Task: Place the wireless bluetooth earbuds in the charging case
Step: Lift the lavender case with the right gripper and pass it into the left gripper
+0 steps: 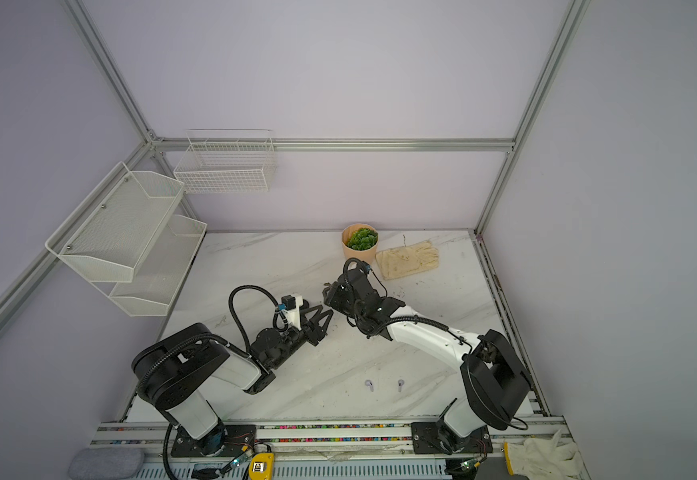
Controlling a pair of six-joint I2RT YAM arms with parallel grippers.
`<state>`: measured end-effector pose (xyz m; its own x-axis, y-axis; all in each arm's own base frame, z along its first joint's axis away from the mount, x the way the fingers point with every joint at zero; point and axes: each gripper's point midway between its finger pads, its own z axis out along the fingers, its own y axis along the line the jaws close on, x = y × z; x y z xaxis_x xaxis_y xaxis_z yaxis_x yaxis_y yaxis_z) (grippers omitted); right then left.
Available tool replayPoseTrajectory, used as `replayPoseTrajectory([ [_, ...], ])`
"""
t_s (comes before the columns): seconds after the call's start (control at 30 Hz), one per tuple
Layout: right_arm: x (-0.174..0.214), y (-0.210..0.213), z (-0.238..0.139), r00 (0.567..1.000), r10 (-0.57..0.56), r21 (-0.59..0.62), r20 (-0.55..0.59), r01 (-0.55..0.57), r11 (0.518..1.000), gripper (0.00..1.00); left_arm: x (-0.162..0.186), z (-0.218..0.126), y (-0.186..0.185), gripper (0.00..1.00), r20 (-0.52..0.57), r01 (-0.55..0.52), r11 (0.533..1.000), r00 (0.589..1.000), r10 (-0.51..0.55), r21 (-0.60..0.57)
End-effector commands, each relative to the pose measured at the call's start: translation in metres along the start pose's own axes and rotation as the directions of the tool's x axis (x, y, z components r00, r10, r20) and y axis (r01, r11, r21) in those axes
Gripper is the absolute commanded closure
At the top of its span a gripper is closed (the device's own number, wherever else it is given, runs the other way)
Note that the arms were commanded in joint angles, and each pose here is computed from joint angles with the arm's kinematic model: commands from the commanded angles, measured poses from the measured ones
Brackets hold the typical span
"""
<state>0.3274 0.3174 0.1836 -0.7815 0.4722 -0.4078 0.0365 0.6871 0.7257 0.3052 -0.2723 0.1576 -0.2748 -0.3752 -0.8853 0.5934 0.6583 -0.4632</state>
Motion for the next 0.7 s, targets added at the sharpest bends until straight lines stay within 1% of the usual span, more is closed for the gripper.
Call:
replayPoseTrajectory([
  [0.0,-0.004,0.002,-0.003,0.999,0.032,-0.021,0.015,-0.031,0.999,0.59,-0.036,0.005,-0.017,0.48,0.131,-0.059,0.997,0.99,0.052,0.05],
  [0.3,-0.002,0.005,-0.001,1.0,0.028,-0.039,0.006,-0.028,0.999,0.58,-0.046,0.011,-0.02,0.47,0.162,-0.092,0.995,0.983,0.083,0.05],
  [0.67,-0.003,0.006,-0.002,1.0,0.029,-0.045,0.009,-0.029,0.999,0.59,-0.062,0.022,-0.022,0.49,0.206,-0.092,0.994,0.975,0.079,0.057],
])
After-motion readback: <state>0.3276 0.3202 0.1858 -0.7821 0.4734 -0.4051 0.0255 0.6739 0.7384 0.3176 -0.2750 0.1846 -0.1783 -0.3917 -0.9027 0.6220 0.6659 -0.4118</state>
